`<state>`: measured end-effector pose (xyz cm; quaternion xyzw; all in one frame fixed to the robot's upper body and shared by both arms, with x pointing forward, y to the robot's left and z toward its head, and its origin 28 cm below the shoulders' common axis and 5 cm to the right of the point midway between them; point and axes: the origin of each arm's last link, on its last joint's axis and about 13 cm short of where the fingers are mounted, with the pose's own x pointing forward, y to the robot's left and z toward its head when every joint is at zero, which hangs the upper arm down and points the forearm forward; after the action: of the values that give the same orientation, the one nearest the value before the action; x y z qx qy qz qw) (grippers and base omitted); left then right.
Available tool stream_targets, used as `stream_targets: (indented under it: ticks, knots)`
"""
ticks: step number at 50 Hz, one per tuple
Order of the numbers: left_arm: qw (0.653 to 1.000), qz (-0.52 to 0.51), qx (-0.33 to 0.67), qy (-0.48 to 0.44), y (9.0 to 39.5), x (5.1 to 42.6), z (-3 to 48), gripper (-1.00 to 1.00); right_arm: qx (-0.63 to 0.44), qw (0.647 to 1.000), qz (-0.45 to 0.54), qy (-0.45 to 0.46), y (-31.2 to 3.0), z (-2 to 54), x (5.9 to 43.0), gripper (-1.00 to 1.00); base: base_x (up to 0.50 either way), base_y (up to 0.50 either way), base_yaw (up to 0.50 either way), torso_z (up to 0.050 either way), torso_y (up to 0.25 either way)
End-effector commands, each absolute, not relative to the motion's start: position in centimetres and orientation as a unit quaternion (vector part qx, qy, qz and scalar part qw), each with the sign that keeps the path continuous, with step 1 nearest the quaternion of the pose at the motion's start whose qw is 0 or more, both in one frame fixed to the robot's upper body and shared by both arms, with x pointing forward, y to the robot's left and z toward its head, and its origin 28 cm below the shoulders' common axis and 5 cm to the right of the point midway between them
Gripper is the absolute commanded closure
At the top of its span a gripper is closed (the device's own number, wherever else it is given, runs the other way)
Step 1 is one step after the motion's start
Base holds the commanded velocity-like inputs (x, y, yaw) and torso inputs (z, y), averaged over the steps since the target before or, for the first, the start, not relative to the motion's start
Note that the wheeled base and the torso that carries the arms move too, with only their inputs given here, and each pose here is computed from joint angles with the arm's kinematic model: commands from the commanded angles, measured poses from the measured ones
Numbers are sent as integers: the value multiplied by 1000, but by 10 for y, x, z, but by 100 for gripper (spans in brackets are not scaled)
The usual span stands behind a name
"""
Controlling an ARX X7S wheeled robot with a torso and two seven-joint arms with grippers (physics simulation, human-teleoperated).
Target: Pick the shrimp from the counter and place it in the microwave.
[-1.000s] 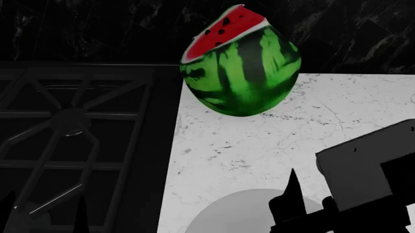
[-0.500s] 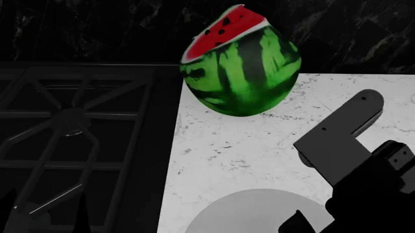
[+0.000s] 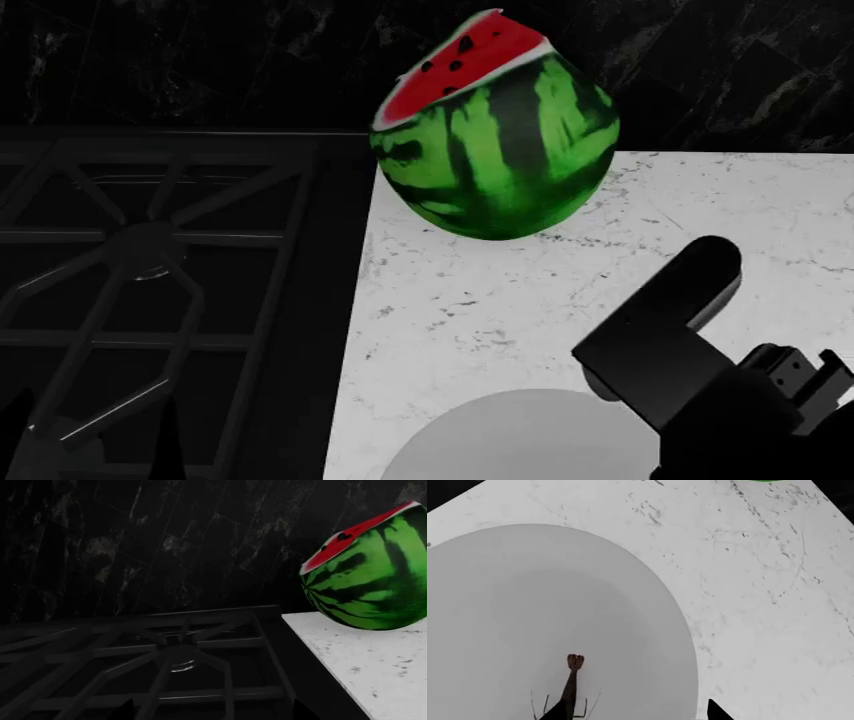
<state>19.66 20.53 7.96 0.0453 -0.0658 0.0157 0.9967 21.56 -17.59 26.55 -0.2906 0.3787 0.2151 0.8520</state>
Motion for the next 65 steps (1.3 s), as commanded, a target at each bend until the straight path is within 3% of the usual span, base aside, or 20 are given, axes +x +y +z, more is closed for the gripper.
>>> stream_targets:
  ticks: [1,65]
  knots:
    - [999,16,30,-42,211,198,70,-100,-280,846,241,384,-168,262,215,-100,0,0,0,0,0]
    - [998,31,41,-43,210,194,72,-100,-267,791,272,478,-158,199,209,-100,1,1,1,0,0]
